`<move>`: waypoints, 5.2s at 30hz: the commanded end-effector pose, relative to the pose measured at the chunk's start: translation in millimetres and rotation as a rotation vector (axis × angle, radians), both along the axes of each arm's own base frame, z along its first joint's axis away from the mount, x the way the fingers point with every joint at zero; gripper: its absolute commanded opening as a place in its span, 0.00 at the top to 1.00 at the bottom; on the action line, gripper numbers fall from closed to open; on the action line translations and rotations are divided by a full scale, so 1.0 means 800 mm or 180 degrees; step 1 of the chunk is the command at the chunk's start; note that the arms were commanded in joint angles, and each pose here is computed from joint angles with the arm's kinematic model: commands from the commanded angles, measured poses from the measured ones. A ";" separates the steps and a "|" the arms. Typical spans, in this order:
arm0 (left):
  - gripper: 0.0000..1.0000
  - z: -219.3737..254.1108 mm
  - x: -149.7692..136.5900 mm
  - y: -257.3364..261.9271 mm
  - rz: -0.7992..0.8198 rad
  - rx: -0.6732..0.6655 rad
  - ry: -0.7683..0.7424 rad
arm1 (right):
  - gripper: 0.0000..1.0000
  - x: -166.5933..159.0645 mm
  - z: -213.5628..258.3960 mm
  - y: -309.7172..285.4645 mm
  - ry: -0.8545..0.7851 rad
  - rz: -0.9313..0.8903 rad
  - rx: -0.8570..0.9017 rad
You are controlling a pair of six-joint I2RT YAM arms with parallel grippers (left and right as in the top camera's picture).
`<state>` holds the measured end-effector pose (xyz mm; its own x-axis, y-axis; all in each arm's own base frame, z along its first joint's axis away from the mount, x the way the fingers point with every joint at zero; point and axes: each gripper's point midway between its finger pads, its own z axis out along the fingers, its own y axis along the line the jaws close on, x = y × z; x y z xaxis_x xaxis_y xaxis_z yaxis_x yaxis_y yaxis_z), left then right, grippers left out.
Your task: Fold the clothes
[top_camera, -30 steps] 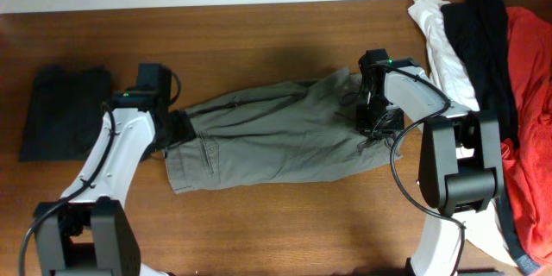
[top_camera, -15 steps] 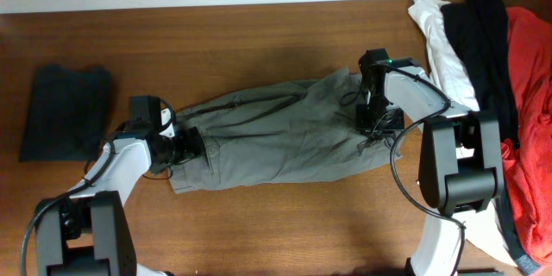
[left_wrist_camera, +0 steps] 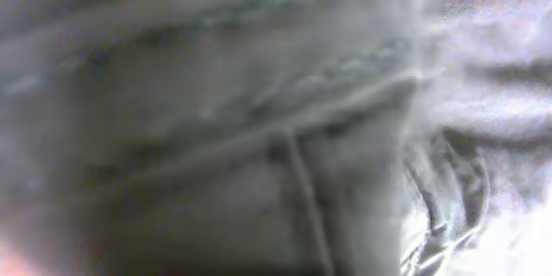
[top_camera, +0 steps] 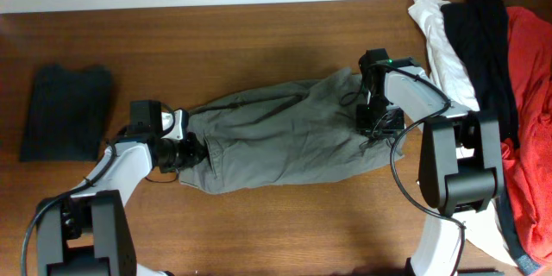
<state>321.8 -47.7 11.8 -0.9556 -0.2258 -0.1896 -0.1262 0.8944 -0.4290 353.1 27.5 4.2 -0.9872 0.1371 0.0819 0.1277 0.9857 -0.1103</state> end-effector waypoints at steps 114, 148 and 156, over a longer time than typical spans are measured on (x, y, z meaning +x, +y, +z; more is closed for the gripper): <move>0.95 0.265 0.016 -0.275 -0.1723 -0.0555 -0.1283 | 0.66 -0.057 -0.027 0.187 -0.0254 0.1037 0.1246; 0.48 0.309 -0.004 -0.315 -0.2138 -0.0990 -0.1493 | 0.68 -0.021 0.038 0.154 -0.0613 0.0769 0.0750; 0.48 0.324 0.040 -0.251 -0.1659 -0.0666 -0.1712 | 0.66 0.020 0.144 0.061 -0.1020 0.0256 0.0266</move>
